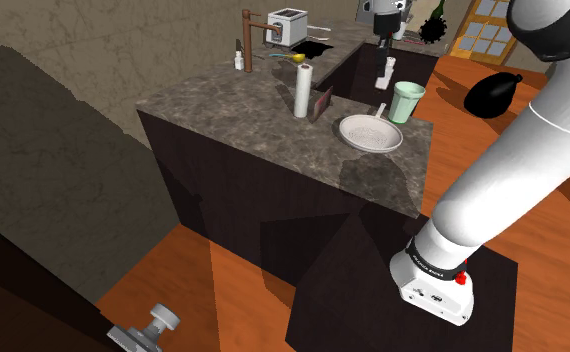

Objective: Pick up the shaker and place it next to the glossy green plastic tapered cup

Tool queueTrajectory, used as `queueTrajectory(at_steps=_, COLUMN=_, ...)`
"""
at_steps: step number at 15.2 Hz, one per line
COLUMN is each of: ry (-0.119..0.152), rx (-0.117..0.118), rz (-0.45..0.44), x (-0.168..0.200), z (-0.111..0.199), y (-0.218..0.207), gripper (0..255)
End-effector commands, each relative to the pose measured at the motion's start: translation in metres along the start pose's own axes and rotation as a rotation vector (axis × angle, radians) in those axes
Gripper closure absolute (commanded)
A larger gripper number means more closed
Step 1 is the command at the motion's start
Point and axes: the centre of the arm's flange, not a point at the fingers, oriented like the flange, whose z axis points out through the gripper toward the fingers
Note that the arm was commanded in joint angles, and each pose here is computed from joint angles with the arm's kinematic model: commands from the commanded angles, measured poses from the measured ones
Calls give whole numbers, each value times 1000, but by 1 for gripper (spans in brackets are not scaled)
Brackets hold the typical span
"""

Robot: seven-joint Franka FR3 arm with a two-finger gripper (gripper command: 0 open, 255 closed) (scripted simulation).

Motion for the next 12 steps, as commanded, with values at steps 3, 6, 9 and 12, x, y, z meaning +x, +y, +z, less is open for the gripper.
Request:
queueTrajectory(at_steps=3, ry=0, rx=-1, rz=-1, x=-29, z=6, y=43, gripper=255)
queueTrajectory(at_steps=6, ry=0, rx=-1, rz=-1, x=-52, z=12, y=75, gripper=255)
queueTrajectory(at_steps=9, ry=0, rx=-1, rz=-1, x=-75, z=17, y=107, gripper=255)
queueTrajectory(at_steps=12, ry=0, rx=-1, rz=-1, x=-98, z=22, y=139, gripper=255)
